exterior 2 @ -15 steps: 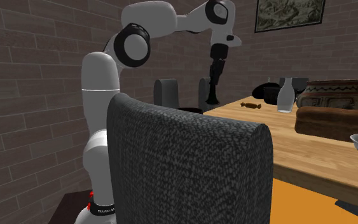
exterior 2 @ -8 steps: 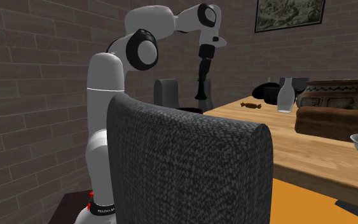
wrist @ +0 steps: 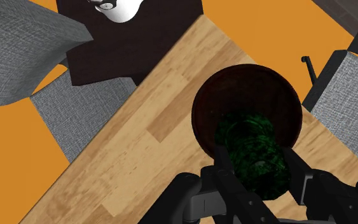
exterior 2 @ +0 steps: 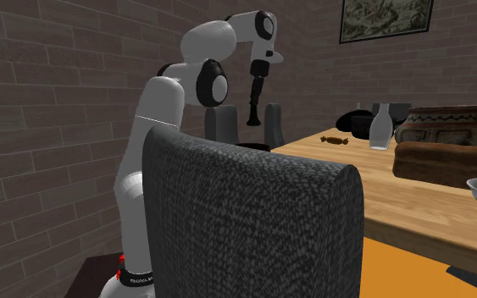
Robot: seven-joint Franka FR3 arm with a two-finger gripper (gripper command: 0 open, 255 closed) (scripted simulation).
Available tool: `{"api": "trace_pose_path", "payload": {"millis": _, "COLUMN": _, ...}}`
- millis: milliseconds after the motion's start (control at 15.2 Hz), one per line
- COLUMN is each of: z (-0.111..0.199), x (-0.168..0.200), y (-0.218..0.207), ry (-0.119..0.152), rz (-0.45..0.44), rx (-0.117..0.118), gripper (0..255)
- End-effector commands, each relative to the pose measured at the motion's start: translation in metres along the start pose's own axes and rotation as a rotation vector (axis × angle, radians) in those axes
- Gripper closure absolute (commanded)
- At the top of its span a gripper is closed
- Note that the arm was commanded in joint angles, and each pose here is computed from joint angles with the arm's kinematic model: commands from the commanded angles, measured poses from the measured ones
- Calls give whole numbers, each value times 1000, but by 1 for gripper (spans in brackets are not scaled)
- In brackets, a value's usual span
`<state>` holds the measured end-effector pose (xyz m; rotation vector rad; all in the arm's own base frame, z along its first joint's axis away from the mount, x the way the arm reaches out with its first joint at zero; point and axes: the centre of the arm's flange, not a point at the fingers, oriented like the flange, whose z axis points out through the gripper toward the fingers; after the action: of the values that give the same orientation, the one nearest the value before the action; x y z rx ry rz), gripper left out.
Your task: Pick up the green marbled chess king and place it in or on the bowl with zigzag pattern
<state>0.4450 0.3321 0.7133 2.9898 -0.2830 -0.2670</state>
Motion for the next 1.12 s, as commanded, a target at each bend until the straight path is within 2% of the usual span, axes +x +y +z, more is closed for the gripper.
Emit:
{"api": "trace_pose_path", "payload": {"millis": 0, "z": 4, "x": -6, "y": -8, "ry": -1, "rz": 3, "rx": 0, "gripper": 255}}
{"api": "trace_pose_path", "payload": {"millis": 1056, "z": 90, "x": 8, "y": -20, "ry": -1, "rz": 3, "rx": 0, "gripper": 255}}
